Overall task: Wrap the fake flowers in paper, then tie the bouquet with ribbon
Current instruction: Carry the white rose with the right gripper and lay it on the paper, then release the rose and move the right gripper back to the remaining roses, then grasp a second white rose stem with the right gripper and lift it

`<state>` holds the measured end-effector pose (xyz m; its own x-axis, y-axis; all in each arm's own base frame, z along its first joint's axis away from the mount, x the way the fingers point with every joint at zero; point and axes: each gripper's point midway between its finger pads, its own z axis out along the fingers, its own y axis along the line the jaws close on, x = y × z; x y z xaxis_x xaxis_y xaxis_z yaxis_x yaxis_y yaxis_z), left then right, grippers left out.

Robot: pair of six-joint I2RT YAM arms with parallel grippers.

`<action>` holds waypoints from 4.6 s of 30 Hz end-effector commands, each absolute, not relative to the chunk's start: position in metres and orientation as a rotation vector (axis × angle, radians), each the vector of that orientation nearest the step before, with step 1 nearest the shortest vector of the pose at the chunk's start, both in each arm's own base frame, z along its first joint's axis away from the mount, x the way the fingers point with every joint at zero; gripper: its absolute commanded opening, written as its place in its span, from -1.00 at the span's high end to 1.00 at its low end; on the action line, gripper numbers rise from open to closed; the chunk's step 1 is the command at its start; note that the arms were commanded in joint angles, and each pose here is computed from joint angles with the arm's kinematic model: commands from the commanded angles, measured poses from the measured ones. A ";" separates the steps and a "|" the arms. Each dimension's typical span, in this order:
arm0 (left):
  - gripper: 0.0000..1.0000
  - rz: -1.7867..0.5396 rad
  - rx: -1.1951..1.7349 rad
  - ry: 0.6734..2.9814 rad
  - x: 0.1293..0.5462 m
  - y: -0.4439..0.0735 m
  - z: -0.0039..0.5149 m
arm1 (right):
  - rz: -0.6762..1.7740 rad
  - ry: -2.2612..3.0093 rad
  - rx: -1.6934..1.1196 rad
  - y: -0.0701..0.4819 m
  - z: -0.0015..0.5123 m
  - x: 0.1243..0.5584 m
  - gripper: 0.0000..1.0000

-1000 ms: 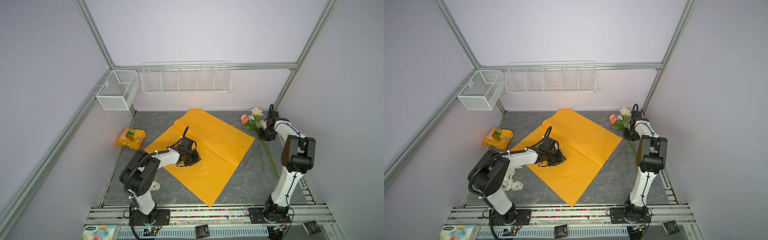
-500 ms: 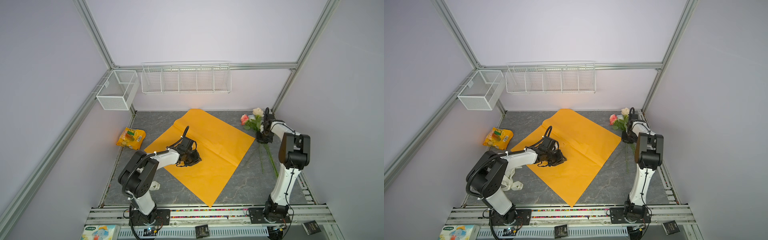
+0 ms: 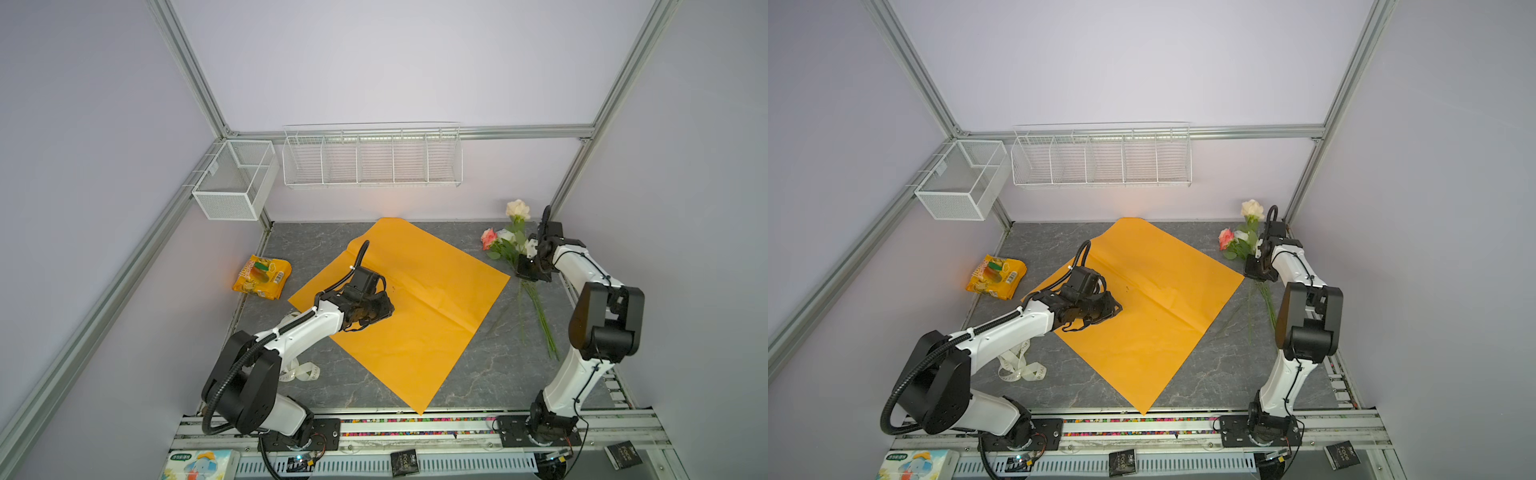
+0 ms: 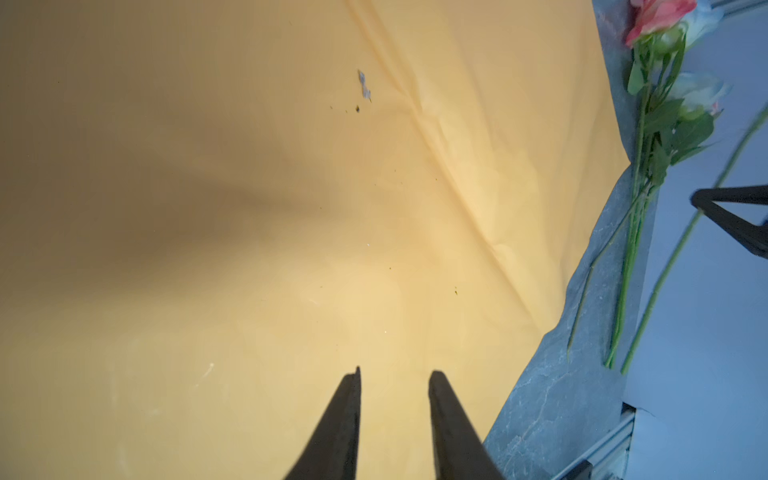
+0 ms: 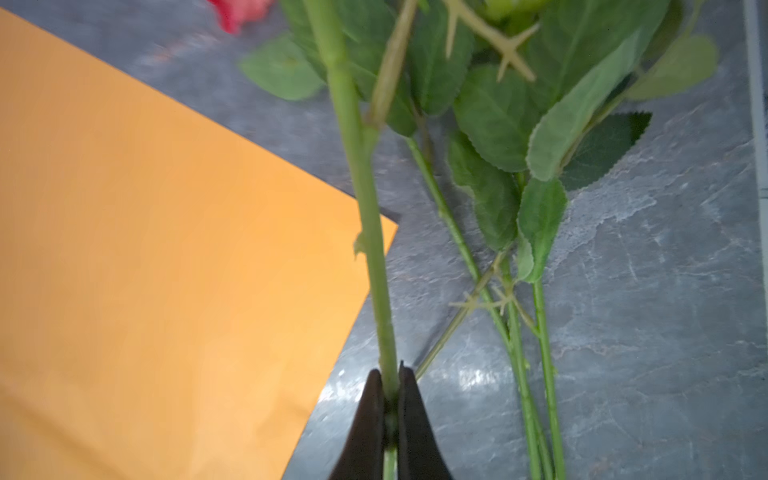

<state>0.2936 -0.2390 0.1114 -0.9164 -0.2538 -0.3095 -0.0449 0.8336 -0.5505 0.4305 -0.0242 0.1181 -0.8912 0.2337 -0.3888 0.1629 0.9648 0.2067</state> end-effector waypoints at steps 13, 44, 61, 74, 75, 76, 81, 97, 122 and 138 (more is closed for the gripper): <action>0.24 -0.547 -0.569 2.478 0.296 -0.106 0.125 | 0.911 2.612 0.044 0.277 0.120 0.417 0.87; 0.23 -0.561 -0.496 2.503 0.275 -0.103 0.123 | 0.746 2.896 0.006 0.392 0.015 0.442 0.67; 0.21 -0.679 -0.418 2.491 0.278 -0.120 0.128 | 0.673 2.760 -0.223 0.376 0.088 0.450 0.42; 0.16 -0.972 -0.160 2.543 0.287 -0.211 0.126 | 0.178 2.673 0.316 0.030 0.121 0.435 0.33; 0.15 -0.993 -0.137 2.559 0.288 -0.222 0.126 | 0.154 2.692 0.348 0.007 0.117 0.429 0.33; 0.15 -1.009 -0.120 2.571 0.290 -0.232 0.124 | 0.127 2.707 0.359 -0.007 0.113 0.425 0.32; 0.14 -1.044 0.004 2.617 0.294 -0.282 0.122 | -0.004 2.782 0.315 -0.062 0.093 0.421 0.29; 0.14 -1.034 0.030 2.702 0.293 -0.305 0.100 | 0.096 2.821 0.498 -0.093 0.055 0.444 0.32; 0.14 -1.020 0.025 2.702 0.293 -0.303 0.100 | 0.032 2.742 0.379 -0.096 0.097 0.441 0.86; 0.14 -0.988 0.016 2.680 0.291 -0.295 0.107 | 0.277 2.575 0.327 -0.057 0.166 0.422 0.87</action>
